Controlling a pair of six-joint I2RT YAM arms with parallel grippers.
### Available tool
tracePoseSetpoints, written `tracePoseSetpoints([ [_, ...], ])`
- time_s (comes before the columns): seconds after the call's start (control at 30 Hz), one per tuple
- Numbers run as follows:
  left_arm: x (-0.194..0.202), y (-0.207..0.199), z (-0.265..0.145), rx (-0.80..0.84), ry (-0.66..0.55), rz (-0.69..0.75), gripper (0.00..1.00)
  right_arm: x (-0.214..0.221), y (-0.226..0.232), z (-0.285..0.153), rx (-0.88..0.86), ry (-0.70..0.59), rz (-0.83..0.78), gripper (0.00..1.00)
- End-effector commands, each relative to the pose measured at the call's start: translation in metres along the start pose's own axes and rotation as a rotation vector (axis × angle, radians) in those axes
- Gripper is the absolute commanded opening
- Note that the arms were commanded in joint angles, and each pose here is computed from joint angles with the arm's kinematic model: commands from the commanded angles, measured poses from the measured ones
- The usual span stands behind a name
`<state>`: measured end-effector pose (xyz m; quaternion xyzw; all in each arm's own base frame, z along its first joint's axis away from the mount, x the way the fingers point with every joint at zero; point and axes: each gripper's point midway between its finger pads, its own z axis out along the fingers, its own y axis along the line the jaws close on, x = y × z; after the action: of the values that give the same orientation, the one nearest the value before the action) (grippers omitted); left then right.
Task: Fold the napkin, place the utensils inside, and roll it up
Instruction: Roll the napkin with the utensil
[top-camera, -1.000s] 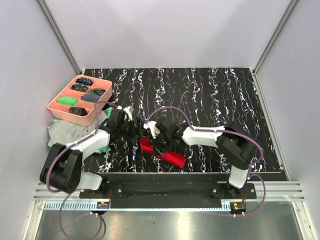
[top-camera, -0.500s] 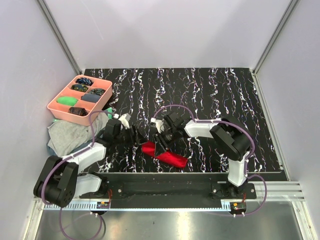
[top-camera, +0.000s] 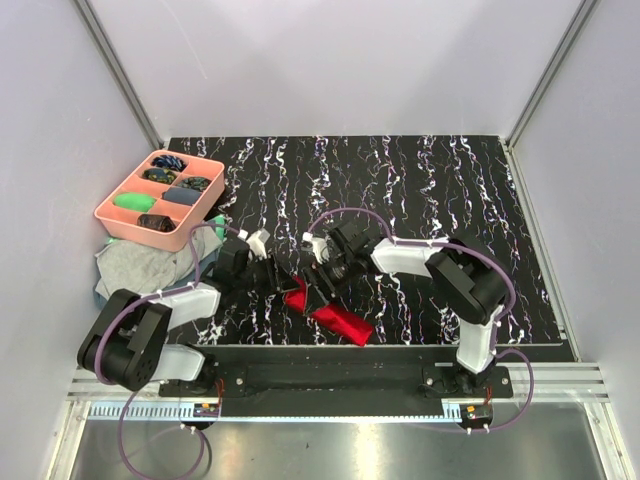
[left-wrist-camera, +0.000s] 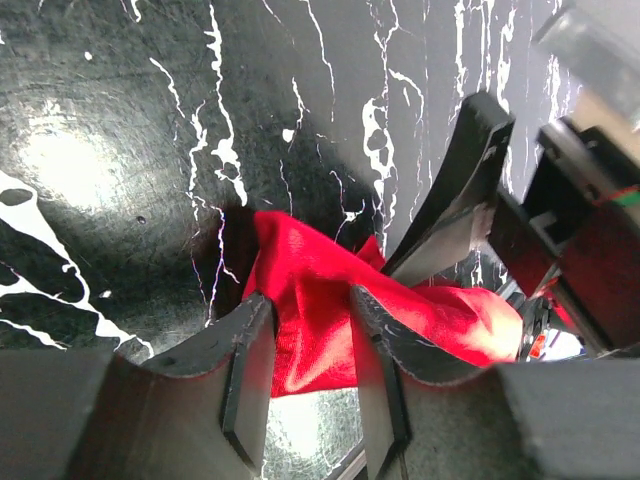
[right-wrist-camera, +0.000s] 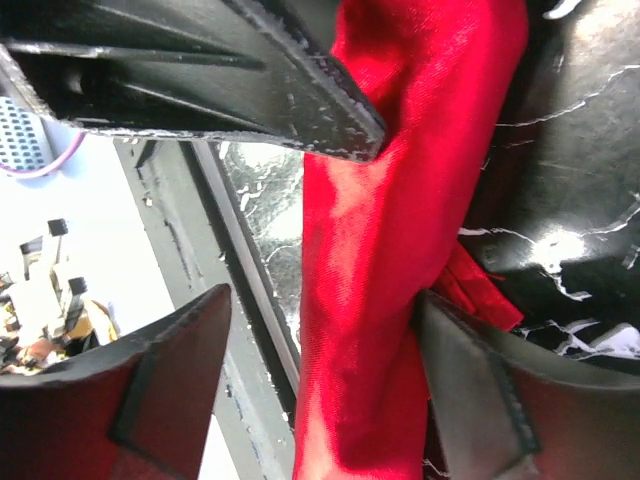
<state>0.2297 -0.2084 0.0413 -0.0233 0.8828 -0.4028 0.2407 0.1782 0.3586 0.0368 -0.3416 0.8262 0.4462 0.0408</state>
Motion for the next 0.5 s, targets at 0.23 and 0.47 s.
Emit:
tracePoseSetpoints([
  [0.23,-0.017,-0.005,-0.005,-0.038,-0.044,0.057,0.42,-0.005,-0.031,-0.046,0.358,-0.095,-0.117,1.0],
  [0.47,-0.022,-0.006,-0.007,-0.048,-0.049,0.083,0.45,0.001,-0.037,-0.049,0.409,-0.098,-0.128,1.0],
])
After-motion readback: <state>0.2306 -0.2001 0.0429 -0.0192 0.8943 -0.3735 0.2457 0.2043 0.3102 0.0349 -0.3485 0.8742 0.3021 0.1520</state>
